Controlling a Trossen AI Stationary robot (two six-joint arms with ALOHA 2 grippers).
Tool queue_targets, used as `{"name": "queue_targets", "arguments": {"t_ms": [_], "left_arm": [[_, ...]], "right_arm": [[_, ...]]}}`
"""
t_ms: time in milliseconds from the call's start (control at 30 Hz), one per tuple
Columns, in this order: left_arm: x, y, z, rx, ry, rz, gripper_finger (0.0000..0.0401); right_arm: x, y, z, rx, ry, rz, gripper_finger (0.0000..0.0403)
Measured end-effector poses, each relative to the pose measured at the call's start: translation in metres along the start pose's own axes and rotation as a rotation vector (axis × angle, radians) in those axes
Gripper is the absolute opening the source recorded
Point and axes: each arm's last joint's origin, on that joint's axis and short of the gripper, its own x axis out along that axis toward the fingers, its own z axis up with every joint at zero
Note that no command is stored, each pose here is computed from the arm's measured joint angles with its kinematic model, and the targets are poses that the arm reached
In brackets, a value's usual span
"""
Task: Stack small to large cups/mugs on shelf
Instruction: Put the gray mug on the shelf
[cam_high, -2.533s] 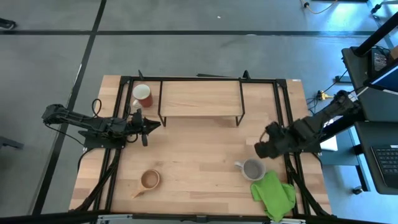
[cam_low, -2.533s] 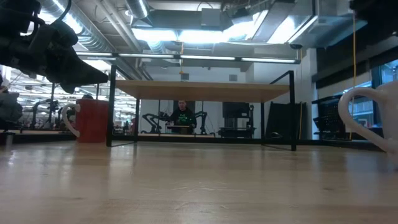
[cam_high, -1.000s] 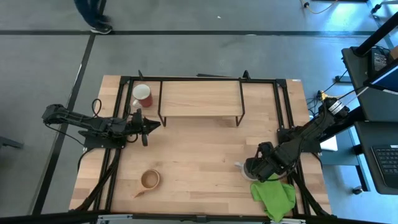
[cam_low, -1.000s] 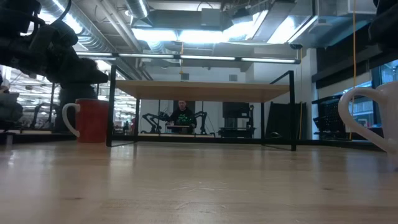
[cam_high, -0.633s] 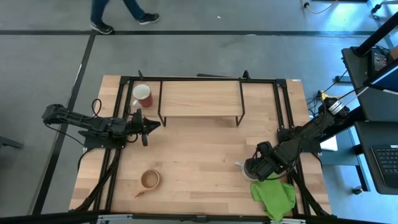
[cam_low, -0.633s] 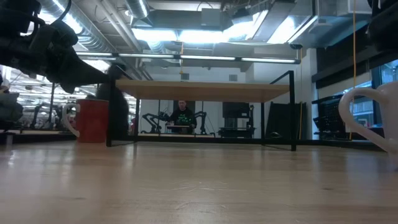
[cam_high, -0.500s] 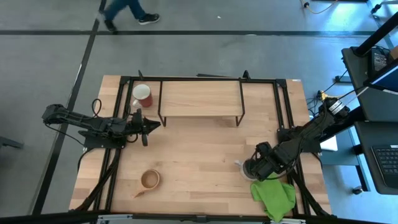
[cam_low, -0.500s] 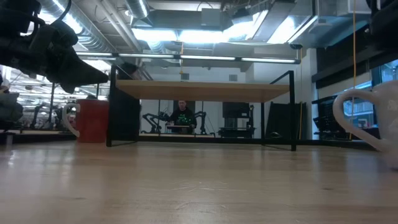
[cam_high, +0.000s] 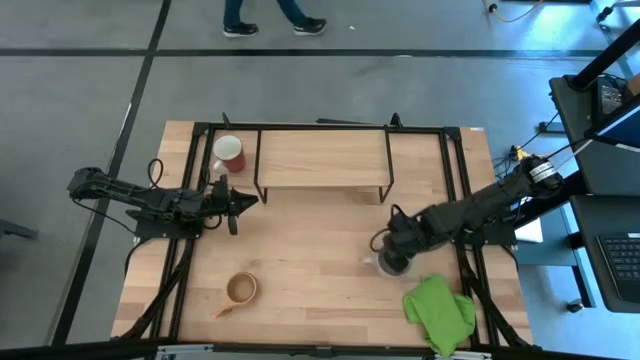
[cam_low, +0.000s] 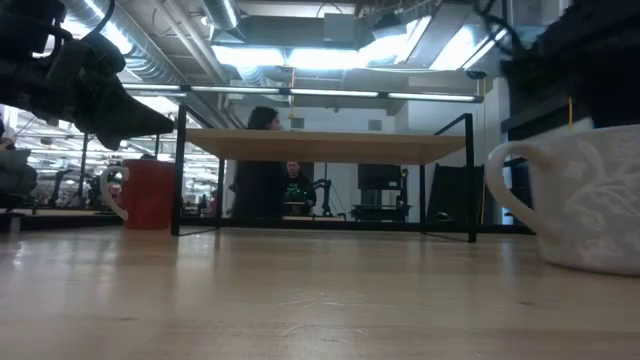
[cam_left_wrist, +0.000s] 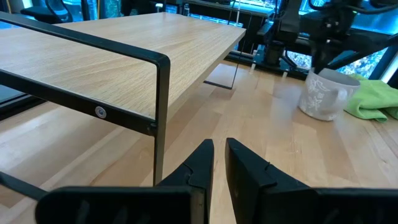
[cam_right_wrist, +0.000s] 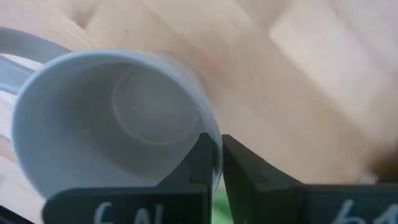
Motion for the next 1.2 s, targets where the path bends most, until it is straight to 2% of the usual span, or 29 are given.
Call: {"name": "queue_targets", "arguments": {"t_ms": [133, 367, 700, 900, 1200], "left_arm": [[0.000, 0.000, 0.000, 0.000, 0.000, 0.000, 0.0035], [0.000, 0.000, 0.000, 0.000, 0.000, 0.000, 0.0035], [0.000, 0.000, 0.000, 0.000, 0.000, 0.000, 0.0035], [0.000, 0.000, 0.000, 0.000, 0.000, 0.000, 0.0035], [0.000, 0.000, 0.000, 0.000, 0.000, 0.000, 0.0035]], "right_arm": [[0.000, -0.003, 0.024, -0.170, -0.045, 0.057, 0.0025], [0.000, -0.016, 0.064, -0.397, -0.117, 0.123, 0.0025], [0.008, -0.022, 0.089, -0.731, -0.102, 0.194, 0.0025], [0.006, -0.010, 0.101, -0.879, -0.133, 0.204, 0.0025], [0.006, 0.009, 0.118, -1.008, -0.155, 0.198, 0.0025]]}}
